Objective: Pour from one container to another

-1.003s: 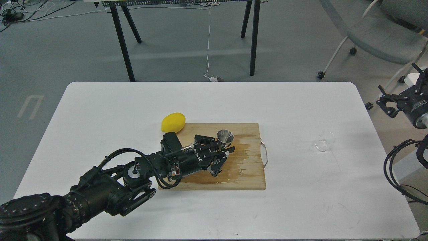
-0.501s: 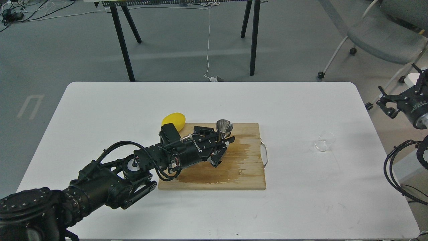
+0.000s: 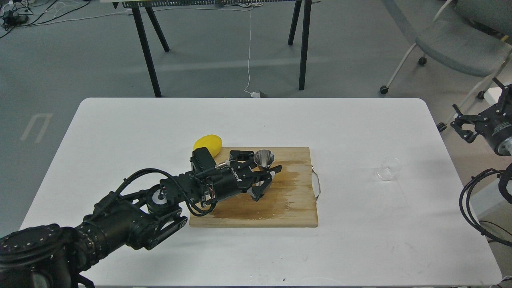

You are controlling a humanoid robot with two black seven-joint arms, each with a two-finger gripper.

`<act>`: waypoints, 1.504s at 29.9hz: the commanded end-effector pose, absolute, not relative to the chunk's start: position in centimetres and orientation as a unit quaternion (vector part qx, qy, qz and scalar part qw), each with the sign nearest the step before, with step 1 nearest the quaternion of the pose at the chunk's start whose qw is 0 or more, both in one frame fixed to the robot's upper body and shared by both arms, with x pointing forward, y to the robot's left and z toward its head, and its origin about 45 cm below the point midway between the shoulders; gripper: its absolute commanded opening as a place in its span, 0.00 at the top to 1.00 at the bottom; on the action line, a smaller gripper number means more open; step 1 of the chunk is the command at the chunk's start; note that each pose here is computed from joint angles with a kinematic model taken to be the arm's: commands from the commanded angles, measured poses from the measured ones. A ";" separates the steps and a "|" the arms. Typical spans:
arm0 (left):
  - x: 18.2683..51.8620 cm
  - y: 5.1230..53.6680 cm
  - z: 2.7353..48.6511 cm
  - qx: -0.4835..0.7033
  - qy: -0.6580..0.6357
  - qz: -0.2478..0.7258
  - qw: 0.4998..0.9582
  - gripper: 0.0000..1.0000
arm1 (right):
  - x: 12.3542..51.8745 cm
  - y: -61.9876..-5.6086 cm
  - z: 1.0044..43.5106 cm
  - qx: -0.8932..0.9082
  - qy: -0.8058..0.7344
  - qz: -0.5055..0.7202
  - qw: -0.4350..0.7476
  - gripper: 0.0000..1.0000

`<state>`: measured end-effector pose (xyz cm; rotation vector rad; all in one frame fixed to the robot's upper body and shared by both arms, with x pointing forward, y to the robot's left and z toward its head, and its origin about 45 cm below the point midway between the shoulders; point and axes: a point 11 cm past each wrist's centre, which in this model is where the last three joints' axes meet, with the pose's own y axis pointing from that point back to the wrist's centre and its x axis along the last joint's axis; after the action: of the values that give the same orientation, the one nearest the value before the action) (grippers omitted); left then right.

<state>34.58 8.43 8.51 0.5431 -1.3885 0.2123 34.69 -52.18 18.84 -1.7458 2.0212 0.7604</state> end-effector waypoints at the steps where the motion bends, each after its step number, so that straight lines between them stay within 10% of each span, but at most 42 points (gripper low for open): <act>1: 34.2 8.6 8.0 0.249 -0.626 0.095 0.733 0.31 | 34.7 -52.2 18.8 -0.618 0.716 0.270 0.181 0.01; 20: 33.5 9.8 6.4 0.270 -0.614 0.090 0.736 0.02 | 34.4 -52.3 18.6 -0.617 0.717 0.269 0.181 0.01; 45: 31.5 14.1 3.8 0.304 -0.547 0.139 0.768 0.02 | 34.2 -52.4 18.5 -0.616 0.718 0.270 0.180 0.01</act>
<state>31.32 13.00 2.70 0.6882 -1.2110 0.2537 34.34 -52.29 18.60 -1.7421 2.0236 0.7593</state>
